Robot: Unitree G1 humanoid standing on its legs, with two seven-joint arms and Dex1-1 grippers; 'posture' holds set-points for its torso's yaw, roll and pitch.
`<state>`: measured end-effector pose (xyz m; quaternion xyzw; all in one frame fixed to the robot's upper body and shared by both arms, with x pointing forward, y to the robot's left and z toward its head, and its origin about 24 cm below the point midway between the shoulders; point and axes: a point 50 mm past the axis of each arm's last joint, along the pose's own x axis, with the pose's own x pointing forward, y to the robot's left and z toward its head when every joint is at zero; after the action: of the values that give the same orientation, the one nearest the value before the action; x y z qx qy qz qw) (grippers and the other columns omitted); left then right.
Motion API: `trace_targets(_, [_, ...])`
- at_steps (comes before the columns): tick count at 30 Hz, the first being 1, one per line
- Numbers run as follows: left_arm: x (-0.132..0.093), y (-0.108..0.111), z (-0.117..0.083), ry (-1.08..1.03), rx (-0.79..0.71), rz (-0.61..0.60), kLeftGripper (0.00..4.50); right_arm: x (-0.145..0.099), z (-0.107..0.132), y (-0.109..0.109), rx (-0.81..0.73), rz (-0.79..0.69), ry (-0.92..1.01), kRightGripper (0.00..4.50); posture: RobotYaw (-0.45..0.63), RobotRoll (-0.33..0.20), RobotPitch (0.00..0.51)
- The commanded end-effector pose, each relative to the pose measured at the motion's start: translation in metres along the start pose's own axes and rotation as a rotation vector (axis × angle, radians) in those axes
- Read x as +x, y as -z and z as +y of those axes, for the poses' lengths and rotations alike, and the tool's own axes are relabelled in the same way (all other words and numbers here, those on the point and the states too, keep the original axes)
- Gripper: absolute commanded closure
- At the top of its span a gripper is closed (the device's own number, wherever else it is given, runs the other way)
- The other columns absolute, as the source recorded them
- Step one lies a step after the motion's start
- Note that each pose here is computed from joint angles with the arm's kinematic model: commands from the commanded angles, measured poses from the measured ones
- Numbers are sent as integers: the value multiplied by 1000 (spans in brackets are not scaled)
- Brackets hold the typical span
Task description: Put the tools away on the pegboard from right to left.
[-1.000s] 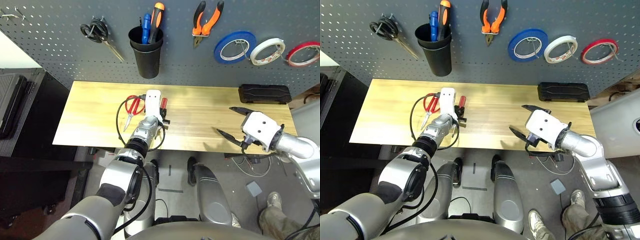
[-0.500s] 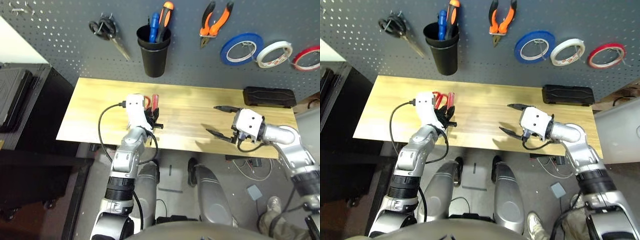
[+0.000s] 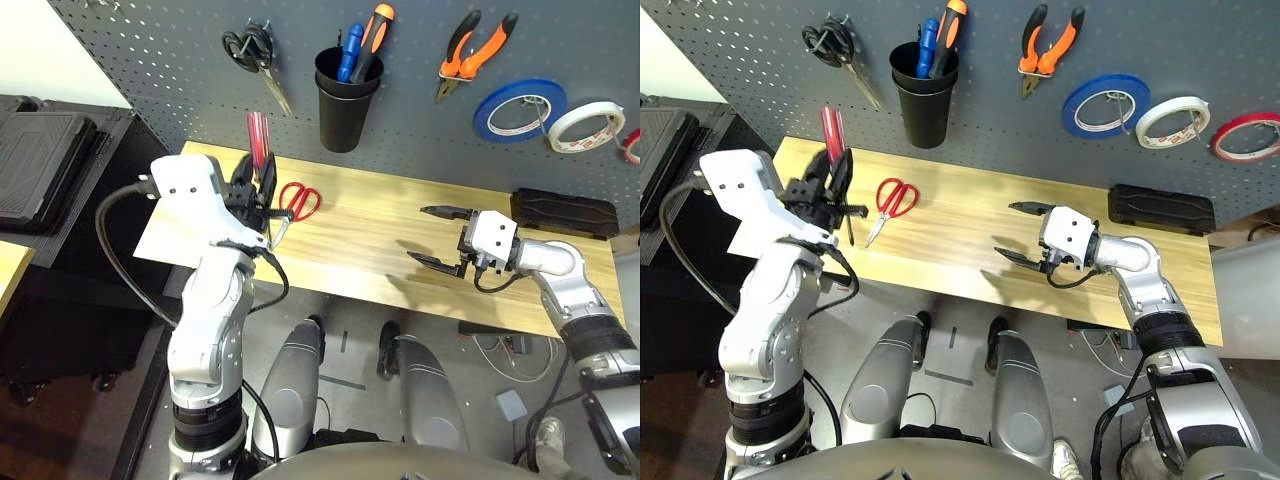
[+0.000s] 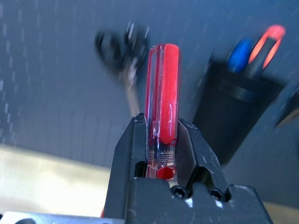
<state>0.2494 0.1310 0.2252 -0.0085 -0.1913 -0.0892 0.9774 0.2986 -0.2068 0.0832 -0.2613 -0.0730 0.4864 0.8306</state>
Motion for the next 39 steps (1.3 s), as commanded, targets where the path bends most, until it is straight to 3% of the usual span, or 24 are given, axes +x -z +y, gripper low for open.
trace_targets(1, [9,-31,1,38,3,-86,3622,-8,-2,0,11,-57,41,0,366,0,278])
trace_targets(9, [42,-94,-6,115,-29,-266,3622,-20,-9,-8,13,-141,97,0,329,0,270])
trace_targets(14, [60,-115,-10,140,-97,-335,3622,-23,-11,-11,1,-157,134,0,282,0,263])
trace_targets(19, [78,-111,-14,165,-158,-351,3622,-25,-17,-24,26,-236,222,0,239,0,255])
trace_targets(25, [96,-91,-21,187,-177,-331,3622,-26,-22,-49,75,-363,300,0,185,0,246])
trace_targets(30, [111,-92,-30,222,-211,-360,3622,-32,-24,-70,84,-449,318,0,150,0,243])
trace_targets(39, [126,-87,-32,233,-219,-374,3622,-53,-31,-94,116,-458,342,0,85,0,241])
